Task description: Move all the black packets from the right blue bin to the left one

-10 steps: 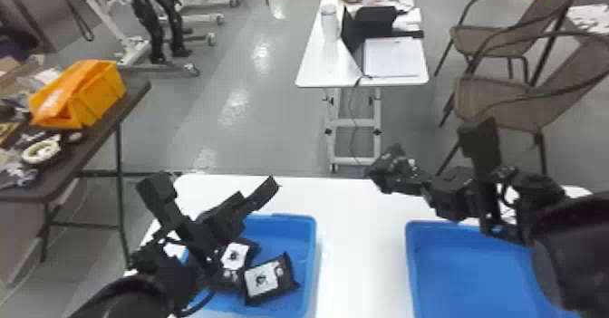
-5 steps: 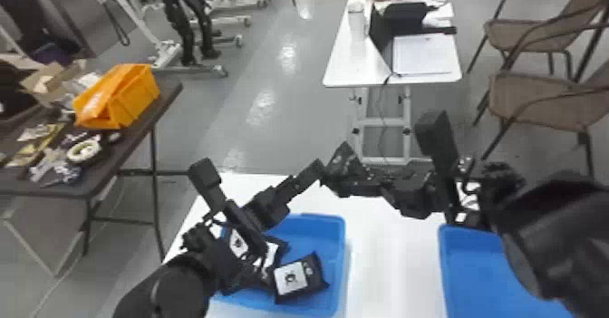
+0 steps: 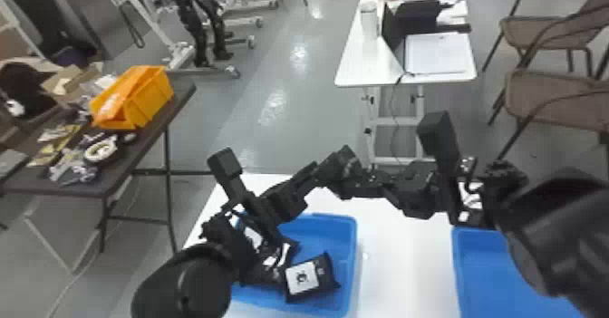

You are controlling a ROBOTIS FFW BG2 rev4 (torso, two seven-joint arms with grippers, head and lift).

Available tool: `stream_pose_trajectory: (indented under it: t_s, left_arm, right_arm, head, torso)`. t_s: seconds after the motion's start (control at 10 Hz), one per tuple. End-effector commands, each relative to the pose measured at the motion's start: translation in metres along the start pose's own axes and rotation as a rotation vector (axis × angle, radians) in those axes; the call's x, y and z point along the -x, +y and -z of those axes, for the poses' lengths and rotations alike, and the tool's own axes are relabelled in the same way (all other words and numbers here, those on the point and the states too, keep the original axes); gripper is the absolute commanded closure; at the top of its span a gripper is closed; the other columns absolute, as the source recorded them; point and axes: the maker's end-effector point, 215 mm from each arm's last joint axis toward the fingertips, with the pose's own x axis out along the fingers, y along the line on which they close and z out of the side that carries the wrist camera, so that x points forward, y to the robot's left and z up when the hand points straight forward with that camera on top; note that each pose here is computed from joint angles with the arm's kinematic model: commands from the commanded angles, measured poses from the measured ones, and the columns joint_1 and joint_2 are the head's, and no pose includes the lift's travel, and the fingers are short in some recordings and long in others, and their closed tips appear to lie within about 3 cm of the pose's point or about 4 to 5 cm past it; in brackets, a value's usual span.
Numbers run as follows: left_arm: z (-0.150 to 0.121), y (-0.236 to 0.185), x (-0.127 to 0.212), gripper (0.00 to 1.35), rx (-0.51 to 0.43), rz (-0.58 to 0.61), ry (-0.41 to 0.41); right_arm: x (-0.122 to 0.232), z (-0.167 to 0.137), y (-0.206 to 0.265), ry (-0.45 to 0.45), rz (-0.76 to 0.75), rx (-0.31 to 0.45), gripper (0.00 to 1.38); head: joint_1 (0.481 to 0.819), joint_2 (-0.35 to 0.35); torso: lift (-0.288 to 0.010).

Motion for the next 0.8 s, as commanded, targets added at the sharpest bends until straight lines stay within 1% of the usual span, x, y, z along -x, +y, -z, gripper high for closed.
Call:
stream_pose_trajectory:
  t_s: [0.0, 0.1, 0.2, 0.4, 0.5, 0.6, 0.7]
  left_arm:
    - [-0.002, -0.006, -0.002, 1.19, -0.02, -0.016, -0.012]
    - [-0.002, -0.013, -0.004, 1.22, -0.007, 0.002, -0.019]
    - [-0.002, -0.016, -0.005, 1.22, -0.002, 0.01, -0.028]
    - [-0.007, -0.016, -0.001, 1.22, 0.037, 0.015, -0.057]
    - [-0.006, -0.016, 0.0, 1.22, 0.062, 0.021, -0.056]
    - [-0.009, -0.016, 0.001, 1.22, 0.031, 0.01, -0.063]
    - [-0.012, -0.014, 0.004, 1.22, 0.049, 0.006, -0.081]
  right_arm:
    - [-0.005, 0.0, 0.002, -0.005, -0.009, -0.005, 1.21]
    - [-0.007, 0.0, 0.001, -0.009, -0.009, -0.009, 1.21]
    - [-0.009, 0.003, -0.002, -0.008, -0.005, -0.011, 1.21]
    - [-0.012, 0.0, -0.011, -0.015, 0.016, 0.006, 1.21]
    - [-0.014, -0.006, -0.015, -0.023, 0.028, 0.021, 1.21]
    - [-0.014, -0.007, -0.019, -0.021, 0.037, 0.03, 1.21]
    - [-0.014, -0.006, -0.02, -0.024, 0.039, 0.033, 1.2]
  head:
    - [0.695, 0.303]
    - [0.695, 0.305]
    - [0.695, 0.303]
    - [0.695, 0.297]
    - [0.695, 0.298]
    - [0.695, 0.297]
    - [0.695, 0.297]
  torso:
    - [0.0]
    - [0.0]
    - [0.0]
    - [0.0]
    - [0.0]
    - [0.0]
    - [0.0]
